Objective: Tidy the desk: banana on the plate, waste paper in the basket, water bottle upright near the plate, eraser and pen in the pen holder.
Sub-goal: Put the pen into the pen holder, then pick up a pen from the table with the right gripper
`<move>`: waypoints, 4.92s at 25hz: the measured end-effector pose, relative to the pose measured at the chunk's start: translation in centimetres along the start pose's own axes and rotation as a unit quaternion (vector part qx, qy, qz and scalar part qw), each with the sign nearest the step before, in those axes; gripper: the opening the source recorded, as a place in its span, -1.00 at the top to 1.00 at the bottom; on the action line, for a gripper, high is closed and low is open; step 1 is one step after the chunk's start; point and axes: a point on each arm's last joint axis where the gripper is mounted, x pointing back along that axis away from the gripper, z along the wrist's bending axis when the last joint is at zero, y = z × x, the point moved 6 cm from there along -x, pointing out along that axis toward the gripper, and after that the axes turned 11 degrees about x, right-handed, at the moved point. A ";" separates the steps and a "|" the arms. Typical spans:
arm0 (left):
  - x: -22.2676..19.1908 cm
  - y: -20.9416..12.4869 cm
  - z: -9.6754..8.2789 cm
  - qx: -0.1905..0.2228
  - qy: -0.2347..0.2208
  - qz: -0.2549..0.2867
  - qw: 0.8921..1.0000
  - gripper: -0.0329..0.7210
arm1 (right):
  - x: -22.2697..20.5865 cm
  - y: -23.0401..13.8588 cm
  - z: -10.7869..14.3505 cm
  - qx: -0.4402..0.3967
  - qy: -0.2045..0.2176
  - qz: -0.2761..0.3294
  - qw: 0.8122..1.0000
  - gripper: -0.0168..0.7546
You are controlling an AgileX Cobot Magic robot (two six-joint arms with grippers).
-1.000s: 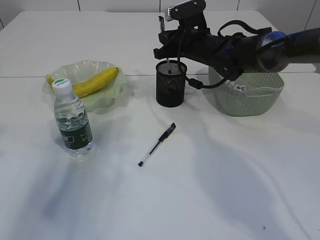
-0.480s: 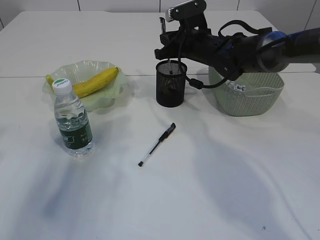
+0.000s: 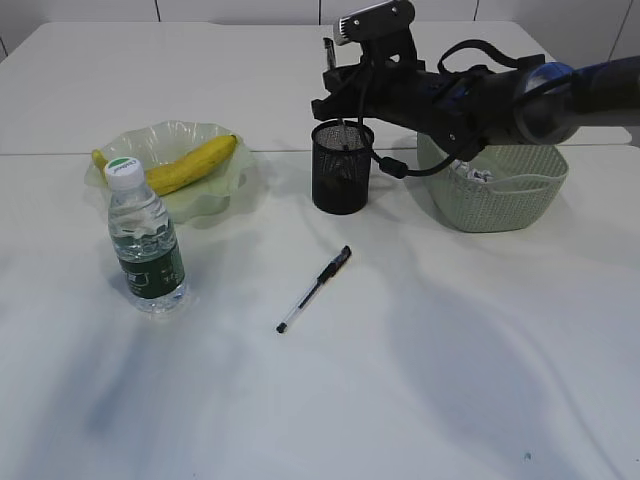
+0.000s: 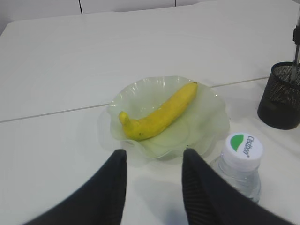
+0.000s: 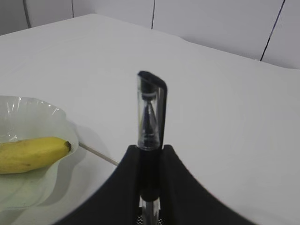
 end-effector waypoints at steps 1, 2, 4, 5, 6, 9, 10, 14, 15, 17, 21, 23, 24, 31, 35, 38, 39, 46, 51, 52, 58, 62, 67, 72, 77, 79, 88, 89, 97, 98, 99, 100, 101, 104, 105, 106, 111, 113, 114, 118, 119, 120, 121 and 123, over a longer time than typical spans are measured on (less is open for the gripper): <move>0.0 0.0 0.0 0.000 0.000 0.000 1.000 0.18 | 0.0 0.0 0.0 0.000 0.000 0.001 1.000 0.77; 0.0 0.0 0.0 0.000 0.000 0.000 1.000 0.18 | 0.0 0.0 0.0 0.000 0.000 0.001 1.000 0.76; 0.0 0.0 0.0 0.000 0.000 0.000 1.000 0.18 | 0.0 0.0 0.0 0.000 0.000 0.001 1.000 0.74; 0.0 0.0 0.0 0.000 0.000 0.000 1.000 0.18 | 0.0 0.0 0.0 -0.001 0.000 0.001 1.000 0.73; 0.0 0.0 0.0 0.000 0.000 0.000 1.000 0.18 | 0.0 -0.1 0.0 -0.001 -0.001 0.002 1.000 0.72; 0.0 0.0 0.0 0.000 0.000 0.000 1.000 0.18 | 0.0 -0.1 0.0 -0.002 -0.001 0.002 1.000 0.68; 0.0 0.0 0.0 0.000 0.000 0.000 1.000 0.18 | 0.0 -0.1 0.0 -0.002 -0.001 0.002 1.000 0.66; 0.0 0.0 0.0 0.000 0.000 0.000 1.000 0.18 | 0.0 -0.1 0.0 -0.002 -0.001 0.002 1.000 0.58; 0.0 0.0 0.0 0.000 0.000 0.000 1.000 0.18 | 0.0 -0.1 0.0 -0.003 -0.001 0.002 1.000 0.56; 0.0 0.0 0.0 0.000 0.000 0.000 1.000 0.18 | 0.0 -0.1 0.0 -0.003 -0.001 0.002 1.000 0.53; 0.0 0.0 0.0 0.000 0.000 0.000 1.000 0.18 | 0.0 -0.1 0.0 -0.003 -0.001 0.002 1.000 0.48; 0.0 0.0 0.0 0.000 0.000 0.000 1.000 0.18 | 0.0 -0.1 0.0 -0.003 -0.001 0.002 1.000 0.47; 0.0 0.0 0.0 0.000 0.000 0.000 1.000 0.18 | 0.0 -0.1 0.0 -0.004 -0.001 0.002 1.000 0.46; 0.0 0.1 0.0 0.001 -0.001 -0.004 1.000 0.18 | 0.0 -0.8 -0.1 -0.006 -0.004 0.025 1.000 0.44; 0.0 0.7 -0.3 0.001 -0.009 -0.023 1.000 0.18 | 0.4 0.1 -0.5 -0.004 -0.009 0.025 1.000 0.44; -0.4 0.9 -0.4 0.001 -0.015 -0.036 0.999 0.18 | 1.2 1.5 -1.3 -0.003 -0.018 0.027 0.999 0.44; -0.6 0.9 -0.4 0.002 -0.017 -0.039 0.999 0.18 | 1.5 2.0 -1.6 -0.003 -0.021 0.028 0.999 0.44; -1.3 1.1 -0.6 0.000 -0.027 -0.058 0.998 0.18 | 4.0 5.5 -3.5 -0.038 -0.047 0.040 0.997 0.44; -1.0 2.4 -1.1 -0.018 -0.041 -0.103 0.994 0.18 | 5.6 7.3 -4.4 -0.060 -0.063 0.052 0.995 0.44; -1.0 2.7 -1.2 -0.019 -0.045 -0.112 0.992 0.18 | 5.9 7.5 -4.5 -0.062 -0.065 0.057 0.994 0.44; -0.8 3.4 -1.5 -0.022 -0.052 -0.135 0.989 0.18 | 7.8 7.9 -3.5 -0.067 -0.071 0.131 0.987 0.44; -0.8 3.4 -1.5 -0.023 -0.052 -0.136 0.989 0.18 | 9.1 8.0 -2.5 -0.080 -0.070 0.174 0.979 0.44; -0.8 3.4 -1.5 -0.023 -0.052 -0.136 0.989 0.18 | 10.7 8.2 -2.0 -0.128 -0.066 0.214 0.966 0.44; -0.8 3.4 -1.5 -0.024 -0.052 -0.136 0.989 0.18 | 11.4 7.5 -1.2 -0.173 -0.054 0.249 0.952 0.44; -0.7 3.5 -1.5 -0.024 -0.053 -0.139 0.989 0.18 | 11.9 6.6 -0.9 -0.183 -0.051 0.280 0.941 0.44; -0.7 3.5 -1.5 -0.024 -0.053 -0.139 0.989 0.18 | 12.1 6.2 -0.6 -0.192 -0.048 0.296 0.935 0.44; -0.7 3.5 -1.5 -0.024 -0.053 -0.139 0.989 0.18 | 12.8 5.5 0.4 -0.227 -0.032 0.334 0.914 0.44; -0.7 3.5 -1.5 -0.024 -0.053 -0.139 0.989 0.18 | 12.9 5.4 0.5 -0.229 -0.031 0.337 0.913 0.44; -0.8 3.3 -1.4 -0.024 -0.051 -0.132 0.990 0.18 | 13.3 4.9 0.8 -0.231 -0.029 0.358 0.904 0.44; -0.8 3.3 -1.4 -0.024 -0.050 -0.131 0.990 0.18 | 13.4 4.8 0.8 -0.232 -0.028 0.364 0.902 0.44; -0.8 3.2 -1.4 -0.024 -0.050 -0.130 0.990 0.18 | 13.5 4.7 0.9 -0.232 -0.027 0.368 0.900 0.44; -0.9 3.1 -1.4 -0.024 -0.048 -0.125 0.991 0.18 | 13.7 4.6 1.0 -0.234 -0.026 0.374 0.897 0.44; -0.9 2.9 -1.3 -0.024 -0.046 -0.120 0.991 0.18 | 13.8 4.4 1.1 -0.235 -0.025 0.381 0.894 0.44; -1.1 2.3 -1.1 -0.024 -0.040 -0.099 0.994 0.18 | 14.4 4.0 1.6 -0.247 -0.016 0.404 0.881 0.42; -1.1 2.1 -1.0 -0.024 -0.037 -0.092 0.995 0.18 | 14.5 3.9 1.8 -0.251 -0.013 0.411 0.876 0.40; -1.1 2.1 -1.0 -0.024 -0.036 -0.089 0.995 0.18 | 14.6 3.9 2.0 -0.258 -0.009 0.415 0.873 0.36; -0.8 2.1 -1.0 -0.031 -0.033 -0.087 0.995 0.12 | 14.8 4.1 2.9 -0.294 0.006 0.421 0.858 0.16; -0.9 1.8 -0.8 -0.036 -0.029 -0.077 0.996 0.04 | 14.8 4.2 3.2 -0.306 0.012 0.421 0.854 0.10; -0.9 1.6 -0.8 -0.036 -0.027 -0.071 0.996 0.00 | 14.8 4.2 3.3 -0.312 0.014 0.421 0.852 0.08; -0.9 1.2 -0.5 -0.027 -0.018 -0.056 0.998 -0.18 | 14.9 3.7 4.2 -0.336 0.024 0.443 0.831 0.04; -0.9 1.2 -0.4 -0.022 -0.016 -0.056 0.998 -0.20 | 14.9 3.4 4.5 -0.343 0.026 0.451 0.824 0.04; -0.9 1.2 -0.4 -0.020 -0.015 -0.055 0.998 -0.22 | 14.8 3.2 4.9 -0.353 0.032 0.454 0.818 0.03; -0.9 1.2 -0.3 -0.019 -0.015 -0.054 0.998 -0.22 | 14.8 3.2 5.2 -0.361 0.036 0.455 0.813 0.03; -0.9 1.1 -0.3 -0.017 -0.013 -0.050 0.999 -0.23 | 14.7 3.2 5.5 -0.371 0.042 0.456 0.808 0.03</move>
